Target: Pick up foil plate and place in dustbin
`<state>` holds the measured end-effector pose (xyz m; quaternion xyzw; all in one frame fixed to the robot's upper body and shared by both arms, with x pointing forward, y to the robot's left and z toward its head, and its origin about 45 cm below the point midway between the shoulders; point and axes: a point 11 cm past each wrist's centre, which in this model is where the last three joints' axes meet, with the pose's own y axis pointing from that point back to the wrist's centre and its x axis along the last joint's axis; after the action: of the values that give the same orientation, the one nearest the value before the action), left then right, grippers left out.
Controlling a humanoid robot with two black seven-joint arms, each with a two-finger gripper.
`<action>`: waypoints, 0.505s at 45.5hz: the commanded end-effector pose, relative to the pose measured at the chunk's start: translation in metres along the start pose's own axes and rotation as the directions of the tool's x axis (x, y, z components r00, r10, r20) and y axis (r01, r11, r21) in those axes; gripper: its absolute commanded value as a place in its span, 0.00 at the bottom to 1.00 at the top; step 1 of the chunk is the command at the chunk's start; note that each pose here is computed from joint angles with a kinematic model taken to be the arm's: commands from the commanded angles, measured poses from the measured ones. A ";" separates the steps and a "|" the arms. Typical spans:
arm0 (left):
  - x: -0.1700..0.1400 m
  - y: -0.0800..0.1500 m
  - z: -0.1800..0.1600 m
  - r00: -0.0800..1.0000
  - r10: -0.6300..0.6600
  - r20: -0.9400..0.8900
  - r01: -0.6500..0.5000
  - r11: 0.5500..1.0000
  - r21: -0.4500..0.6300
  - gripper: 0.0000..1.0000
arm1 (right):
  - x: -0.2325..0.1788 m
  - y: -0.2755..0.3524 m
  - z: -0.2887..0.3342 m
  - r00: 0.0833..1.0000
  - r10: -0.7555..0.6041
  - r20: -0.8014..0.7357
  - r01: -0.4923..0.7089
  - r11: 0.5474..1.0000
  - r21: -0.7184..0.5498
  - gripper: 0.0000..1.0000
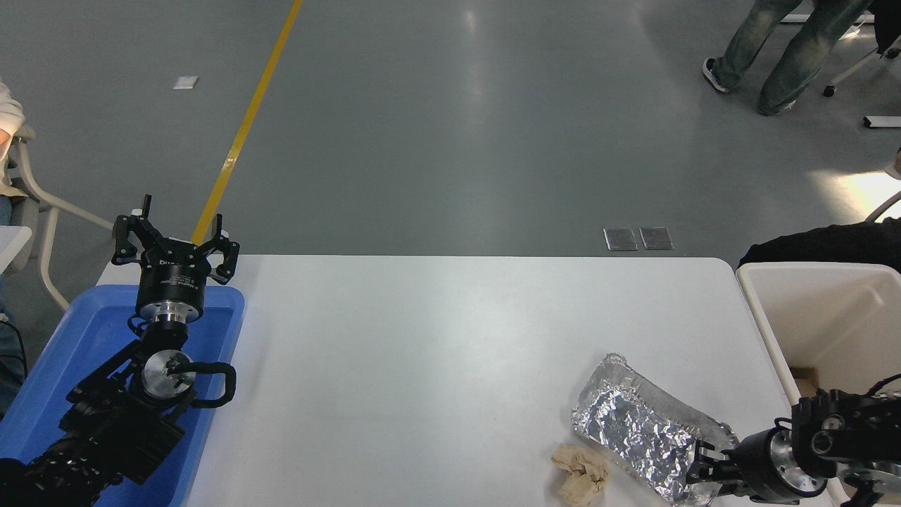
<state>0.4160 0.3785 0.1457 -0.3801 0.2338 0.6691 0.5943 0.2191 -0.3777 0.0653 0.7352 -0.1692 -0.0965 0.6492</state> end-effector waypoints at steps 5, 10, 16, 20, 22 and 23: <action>0.000 0.000 0.000 1.000 -0.001 0.001 0.001 1.000 0.001 0.99 | 0.014 0.015 0.014 0.999 0.040 0.016 -0.040 0.999 -0.021 0.00; 0.000 0.000 0.000 1.000 -0.001 0.001 0.001 1.000 0.001 0.99 | 0.028 0.038 0.018 0.997 0.076 0.029 -0.076 0.997 -0.018 0.00; 0.000 0.000 0.000 1.000 -0.001 0.001 0.001 1.000 0.001 0.99 | 0.049 0.084 0.014 0.993 0.114 -0.029 -0.115 0.993 -0.033 0.00; 0.000 0.000 0.000 1.000 -0.003 0.001 0.003 1.000 0.003 0.99 | 0.060 0.119 0.010 0.986 0.148 -0.073 -0.152 0.987 -0.049 0.00; 0.000 0.000 0.000 1.000 -0.003 0.001 0.003 1.000 0.003 0.99 | 0.069 0.142 0.006 0.979 0.177 -0.103 -0.184 0.981 -0.063 0.00; 0.000 0.000 0.000 1.000 -0.003 0.001 0.003 1.000 0.003 0.99 | 0.073 0.152 0.005 0.975 0.189 -0.115 -0.198 0.978 -0.067 0.00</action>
<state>0.4160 0.3783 0.1456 -0.3794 0.2336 0.6688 0.5951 0.2461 -0.4114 0.1362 0.7154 -0.1902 -0.0551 0.6700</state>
